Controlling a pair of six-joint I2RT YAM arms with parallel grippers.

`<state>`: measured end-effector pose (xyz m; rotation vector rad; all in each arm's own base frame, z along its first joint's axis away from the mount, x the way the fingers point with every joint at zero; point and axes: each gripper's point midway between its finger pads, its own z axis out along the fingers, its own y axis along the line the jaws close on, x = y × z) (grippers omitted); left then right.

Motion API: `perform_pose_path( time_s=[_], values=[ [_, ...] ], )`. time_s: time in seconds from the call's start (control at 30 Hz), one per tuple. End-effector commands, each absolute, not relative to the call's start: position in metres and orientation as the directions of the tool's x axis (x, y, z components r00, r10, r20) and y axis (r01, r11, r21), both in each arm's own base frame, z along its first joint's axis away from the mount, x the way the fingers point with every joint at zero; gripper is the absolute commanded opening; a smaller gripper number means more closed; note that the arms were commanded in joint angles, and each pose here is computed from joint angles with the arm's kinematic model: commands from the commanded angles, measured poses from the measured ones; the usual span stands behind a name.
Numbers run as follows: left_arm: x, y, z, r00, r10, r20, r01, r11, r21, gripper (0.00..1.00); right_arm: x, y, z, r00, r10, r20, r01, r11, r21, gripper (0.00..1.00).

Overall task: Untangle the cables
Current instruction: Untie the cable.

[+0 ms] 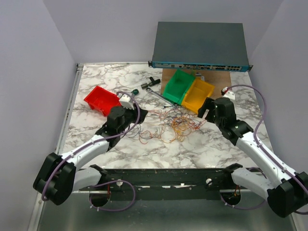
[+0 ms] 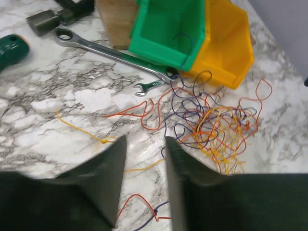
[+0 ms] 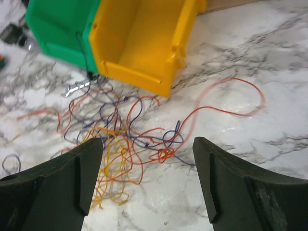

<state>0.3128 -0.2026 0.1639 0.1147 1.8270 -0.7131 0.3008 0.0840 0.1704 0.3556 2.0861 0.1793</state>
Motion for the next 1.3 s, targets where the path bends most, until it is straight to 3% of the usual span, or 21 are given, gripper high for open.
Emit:
perform_pose_path(
  time_s=[0.0,0.1,0.33,0.63,0.8,0.93,1.0,1.07,1.1,1.27],
  values=[
    [0.307,-0.244,0.17,-0.39,-0.094,-0.916,0.555,0.77,-0.316,0.55,0.298,0.124,0.157,-0.602,0.222,-0.767,-0.027,0.954,0.297,0.83],
    [0.301,-0.266,0.164,-0.409,-0.016,-0.912,0.619,0.73,-0.29,0.64,0.301,0.13,0.146,-0.628,0.212,-0.749,-0.036,0.953,0.3,0.83],
    [0.287,-0.332,0.135,-0.561,0.147,-0.814,0.735,0.541,-0.409,0.65,0.298,0.145,0.116,-0.689,0.203,-0.696,-0.063,0.94,0.336,0.7],
    [0.287,-0.369,0.098,-0.683,0.233,-0.692,0.691,0.514,-0.508,0.65,0.302,0.164,0.076,-0.752,0.172,-0.636,-0.096,0.926,0.364,0.66],
    [0.291,-0.377,0.079,-0.734,0.267,-0.625,0.653,0.532,-0.54,0.55,0.305,0.165,0.054,-0.773,0.176,-0.61,-0.067,0.933,0.354,0.54],
    [0.294,-0.379,0.066,-0.769,0.291,-0.569,0.62,0.558,-0.552,0.47,0.304,0.162,0.046,-0.775,0.193,-0.602,-0.038,0.937,0.348,0.3],
    [0.295,-0.379,0.061,-0.778,0.303,-0.55,0.61,0.572,-0.548,0.32,0.306,0.154,0.046,-0.76,0.216,-0.613,0.002,0.944,0.33,0.12],
    [0.297,-0.377,0.059,-0.781,0.305,-0.545,0.605,0.587,-0.538,0.05,0.305,0.147,0.05,-0.743,0.24,-0.624,0.037,0.947,0.32,0.02],
    [0.3,-0.375,0.06,-0.783,0.296,-0.547,0.598,0.6,-0.532,0.0,0.305,0.142,0.053,-0.729,0.258,-0.634,0.063,0.948,0.313,0.01],
    [0.32,-0.34,0.082,-0.761,0.137,-0.634,0.549,0.657,-0.517,0.0,0.305,0.077,0.076,-0.573,0.373,-0.729,0.364,0.913,0.181,0.01]
  ],
)
